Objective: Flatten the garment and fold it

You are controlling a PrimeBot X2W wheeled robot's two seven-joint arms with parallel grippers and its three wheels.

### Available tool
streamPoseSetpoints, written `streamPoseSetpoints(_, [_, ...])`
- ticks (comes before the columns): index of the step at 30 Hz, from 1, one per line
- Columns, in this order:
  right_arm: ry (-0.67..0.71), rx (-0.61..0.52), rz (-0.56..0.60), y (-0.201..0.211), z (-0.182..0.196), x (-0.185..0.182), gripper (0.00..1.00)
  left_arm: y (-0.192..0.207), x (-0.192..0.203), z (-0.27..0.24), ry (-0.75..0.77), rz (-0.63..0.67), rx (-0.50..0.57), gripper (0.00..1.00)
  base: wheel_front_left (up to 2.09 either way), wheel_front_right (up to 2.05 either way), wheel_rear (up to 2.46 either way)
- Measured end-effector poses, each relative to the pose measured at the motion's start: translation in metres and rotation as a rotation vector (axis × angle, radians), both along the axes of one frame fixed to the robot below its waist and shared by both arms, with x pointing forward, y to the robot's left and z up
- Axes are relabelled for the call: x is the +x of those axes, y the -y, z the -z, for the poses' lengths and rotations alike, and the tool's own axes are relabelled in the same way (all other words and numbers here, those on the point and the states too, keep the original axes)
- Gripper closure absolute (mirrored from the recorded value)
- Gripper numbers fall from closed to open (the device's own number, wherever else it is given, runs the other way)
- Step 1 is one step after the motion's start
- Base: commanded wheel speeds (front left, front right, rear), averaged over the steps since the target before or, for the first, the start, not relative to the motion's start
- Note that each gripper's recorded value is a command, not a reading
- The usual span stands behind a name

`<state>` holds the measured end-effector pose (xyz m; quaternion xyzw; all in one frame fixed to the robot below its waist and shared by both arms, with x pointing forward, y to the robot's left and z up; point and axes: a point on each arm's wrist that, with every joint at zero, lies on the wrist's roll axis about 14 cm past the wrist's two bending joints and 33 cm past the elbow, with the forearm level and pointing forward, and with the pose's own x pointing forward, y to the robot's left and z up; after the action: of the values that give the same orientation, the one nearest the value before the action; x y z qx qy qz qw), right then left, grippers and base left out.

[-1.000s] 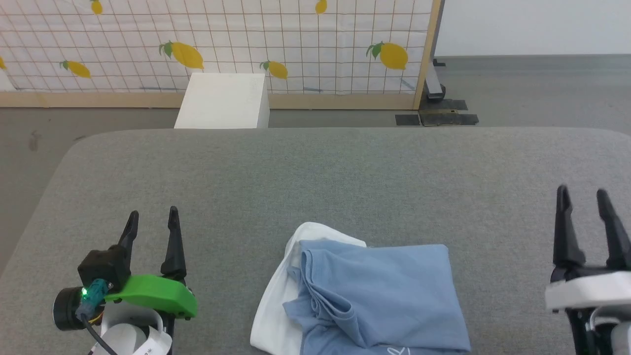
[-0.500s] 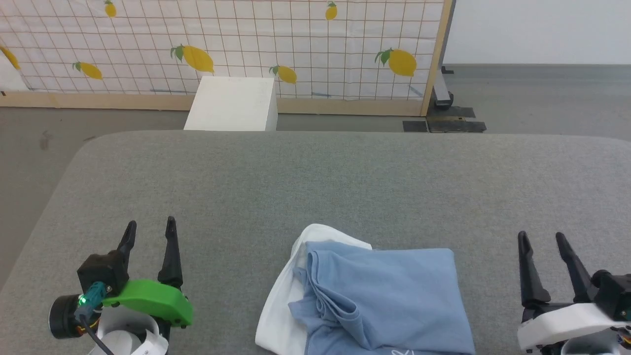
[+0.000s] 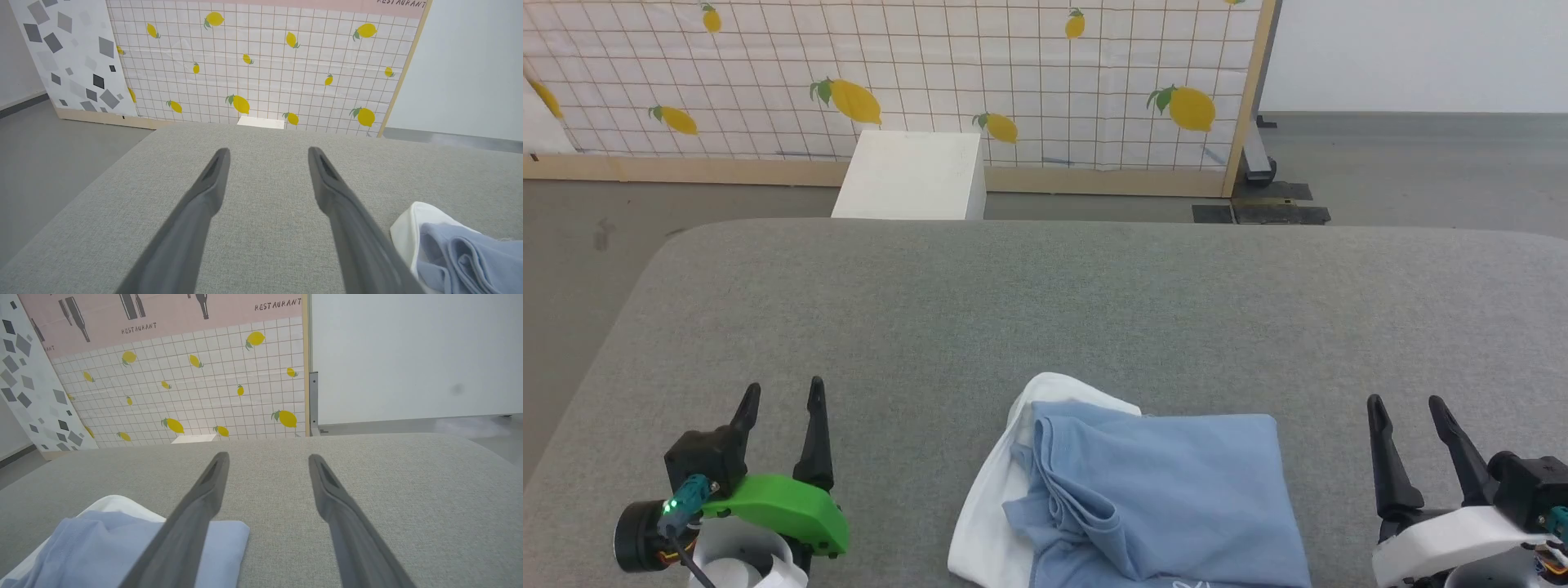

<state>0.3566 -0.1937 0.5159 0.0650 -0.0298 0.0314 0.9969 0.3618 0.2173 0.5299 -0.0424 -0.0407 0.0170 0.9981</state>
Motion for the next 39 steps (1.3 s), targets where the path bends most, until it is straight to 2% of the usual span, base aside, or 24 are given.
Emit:
streamPoseSetpoints(26, [-0.054,-0.008,0.003,0.004,0.011,0.003,0.00,0.005,0.003,0.009,-0.027,0.015,-0.021,0.00,0.00,0.00,0.00])
streamPoseSetpoints(31, [-0.197,0.015,-0.031,0.002,0.019,0.014,0.00,0.005,0.005,0.009,-0.029,0.016,-0.017,0.00,0.00,0.00,0.00])
streamPoseSetpoints(34, [-0.315,0.006,-0.093,-0.006,0.018,0.026,0.00,0.006,0.007,0.010,-0.032,0.016,-0.014,0.00,0.00,0.00,0.00])
streamPoseSetpoints(39, [-0.593,-0.100,-0.228,-0.027,0.033,0.031,0.00,0.006,0.010,0.012,-0.040,0.020,-0.012,0.00,0.00,0.00,0.00])
